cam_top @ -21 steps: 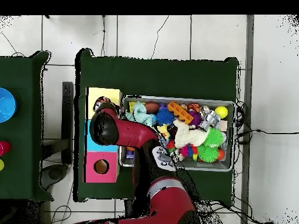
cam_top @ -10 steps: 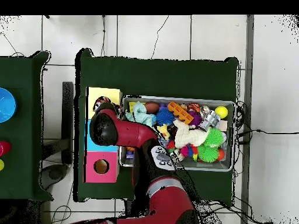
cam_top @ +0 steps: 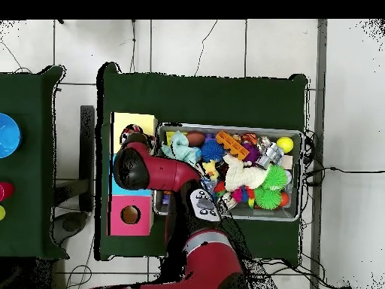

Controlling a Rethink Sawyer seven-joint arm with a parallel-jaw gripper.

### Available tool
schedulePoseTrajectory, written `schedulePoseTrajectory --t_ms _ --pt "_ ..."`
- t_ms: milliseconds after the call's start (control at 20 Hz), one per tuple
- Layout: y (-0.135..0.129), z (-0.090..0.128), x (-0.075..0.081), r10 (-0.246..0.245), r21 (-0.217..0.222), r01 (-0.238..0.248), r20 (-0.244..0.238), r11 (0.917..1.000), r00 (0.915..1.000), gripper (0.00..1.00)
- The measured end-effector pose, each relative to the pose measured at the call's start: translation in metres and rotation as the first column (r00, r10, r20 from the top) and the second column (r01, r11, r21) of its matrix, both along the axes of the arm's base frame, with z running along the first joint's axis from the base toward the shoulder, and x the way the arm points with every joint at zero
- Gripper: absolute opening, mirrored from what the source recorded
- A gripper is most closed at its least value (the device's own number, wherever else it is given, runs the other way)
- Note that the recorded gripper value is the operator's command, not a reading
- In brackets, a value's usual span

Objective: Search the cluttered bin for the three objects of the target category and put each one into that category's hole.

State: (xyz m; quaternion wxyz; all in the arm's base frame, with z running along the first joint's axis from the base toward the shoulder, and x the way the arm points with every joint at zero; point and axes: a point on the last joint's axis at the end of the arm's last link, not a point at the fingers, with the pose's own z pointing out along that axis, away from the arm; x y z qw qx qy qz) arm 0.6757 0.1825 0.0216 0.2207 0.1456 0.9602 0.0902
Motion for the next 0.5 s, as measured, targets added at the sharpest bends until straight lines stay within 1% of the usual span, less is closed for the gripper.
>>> schedulePoseTrajectory --t_ms 100,150,500 --pt "0.0 0.0 0.0001 0.0 -0.001 0.0 0.0 1.0 1.0 0.0" --pt "0.0029 0.0005 0.0011 0.004 -0.004 -0.004 0.007 1.0 1.0 1.0" --pt "0.0093 0.0 0.0028 0.014 -0.008 -0.014 0.016 0.9999 0.9998 1.0"
